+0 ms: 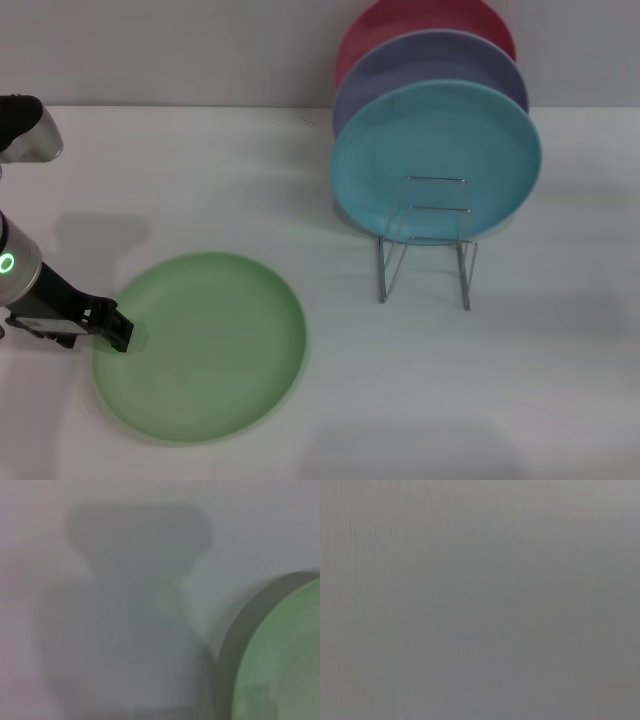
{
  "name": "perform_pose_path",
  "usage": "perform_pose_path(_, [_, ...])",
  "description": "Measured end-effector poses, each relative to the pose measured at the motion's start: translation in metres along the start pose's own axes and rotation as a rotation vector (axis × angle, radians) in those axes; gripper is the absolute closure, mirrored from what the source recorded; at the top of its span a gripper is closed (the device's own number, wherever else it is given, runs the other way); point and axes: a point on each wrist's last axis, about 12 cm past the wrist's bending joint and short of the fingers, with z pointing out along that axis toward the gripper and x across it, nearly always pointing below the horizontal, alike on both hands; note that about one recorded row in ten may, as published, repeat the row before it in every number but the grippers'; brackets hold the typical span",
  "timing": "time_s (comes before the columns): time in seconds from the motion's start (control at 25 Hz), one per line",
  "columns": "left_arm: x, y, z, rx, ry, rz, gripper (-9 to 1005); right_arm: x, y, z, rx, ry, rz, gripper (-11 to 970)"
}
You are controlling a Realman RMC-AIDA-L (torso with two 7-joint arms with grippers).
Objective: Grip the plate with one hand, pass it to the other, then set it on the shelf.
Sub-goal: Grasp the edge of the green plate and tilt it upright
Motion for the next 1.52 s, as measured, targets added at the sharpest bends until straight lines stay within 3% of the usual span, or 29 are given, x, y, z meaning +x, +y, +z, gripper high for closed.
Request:
perform_pose_path(0.36, [-0.0001,-0.0008,0.0035,0.006,0.01,0.005,484,-0.0004,0.0001,-0.0005,0.0,-0.005,0.001,303])
perform_pose_path(1.0, [-0.001,-0.0021,0.005,0.005,0.022,0.007,562,-0.0019,0.0007,-0.0048,-0.005,-0.022,0.003,304])
perform_pose_path(1.24, [-0.0004,-0.002,0.0049,0.004,0.027,0.01,642,-0.0014,0.0011,-0.0062,-0.004,-0.021,0.004,303])
perform_pose_path(1.32, [-0.0007,-0.0021,0.0043,0.004,0.025,0.012,774,-0.0014,0.0012,-0.0064,-0.004,-0.021,0.004,304])
perform_pose_path(1.52, [-0.0007,-0.0018,0.004,0.003,0.025,0.013,777,-0.0013,0.0016,-0.0064,-0.005,-0.022,0.006,303])
